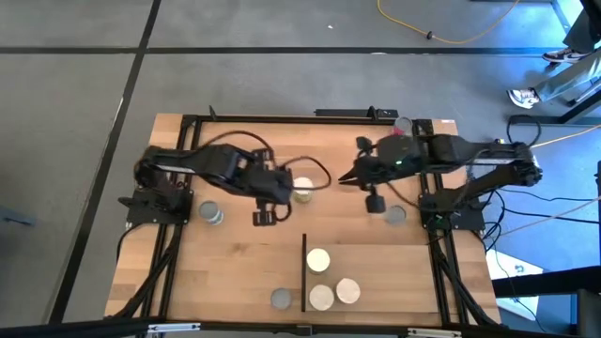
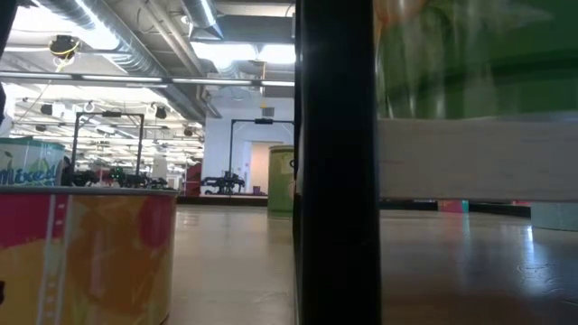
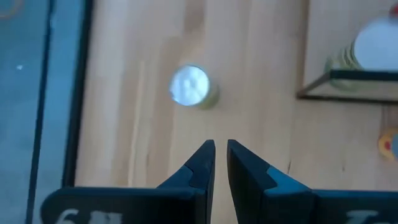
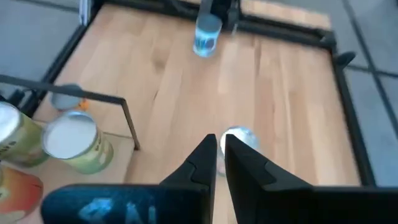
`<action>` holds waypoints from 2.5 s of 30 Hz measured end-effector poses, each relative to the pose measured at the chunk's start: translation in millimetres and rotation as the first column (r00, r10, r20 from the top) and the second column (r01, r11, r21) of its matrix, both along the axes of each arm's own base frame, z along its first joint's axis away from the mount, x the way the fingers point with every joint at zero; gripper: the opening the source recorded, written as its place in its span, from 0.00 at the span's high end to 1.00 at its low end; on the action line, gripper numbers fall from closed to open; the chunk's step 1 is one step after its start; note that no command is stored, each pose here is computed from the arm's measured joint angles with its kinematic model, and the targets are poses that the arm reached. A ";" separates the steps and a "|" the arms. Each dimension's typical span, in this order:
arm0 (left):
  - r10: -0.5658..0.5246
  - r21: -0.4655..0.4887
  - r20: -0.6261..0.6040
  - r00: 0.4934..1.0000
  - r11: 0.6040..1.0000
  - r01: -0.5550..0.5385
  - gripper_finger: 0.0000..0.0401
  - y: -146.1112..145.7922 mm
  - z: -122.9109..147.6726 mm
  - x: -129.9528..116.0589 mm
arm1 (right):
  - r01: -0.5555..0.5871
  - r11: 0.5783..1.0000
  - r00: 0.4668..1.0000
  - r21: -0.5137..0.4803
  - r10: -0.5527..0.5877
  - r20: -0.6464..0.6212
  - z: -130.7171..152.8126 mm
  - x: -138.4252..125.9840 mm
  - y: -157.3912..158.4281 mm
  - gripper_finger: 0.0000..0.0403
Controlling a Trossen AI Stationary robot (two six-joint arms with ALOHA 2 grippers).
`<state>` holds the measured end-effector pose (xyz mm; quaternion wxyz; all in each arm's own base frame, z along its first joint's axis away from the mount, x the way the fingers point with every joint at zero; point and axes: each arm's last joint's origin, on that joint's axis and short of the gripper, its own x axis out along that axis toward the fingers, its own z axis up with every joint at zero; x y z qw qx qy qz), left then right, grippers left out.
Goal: Pick and place cans onto a shelf
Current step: Put the canned orange on the shelf
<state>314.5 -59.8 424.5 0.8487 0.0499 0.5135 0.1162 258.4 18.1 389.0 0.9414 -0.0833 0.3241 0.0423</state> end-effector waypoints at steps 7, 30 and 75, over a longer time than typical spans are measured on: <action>0.074 -0.025 0.141 0.987 0.997 -0.071 0.91 7.3 32.4 -37.1 | 0.021 1.000 0.991 0.007 -0.020 -0.130 -37.4 41.5 -7.3 0.91; 0.083 -0.002 0.234 0.969 0.996 -0.085 0.91 17.7 58.6 -79.4 | -0.203 0.972 0.900 -0.119 0.137 -0.414 -147.8 115.3 -41.1 0.82; 0.063 0.032 0.226 0.972 0.997 -0.072 0.91 22.3 59.3 -79.6 | -0.317 0.940 0.840 -0.124 0.218 -0.497 -132.6 126.6 -55.8 1.00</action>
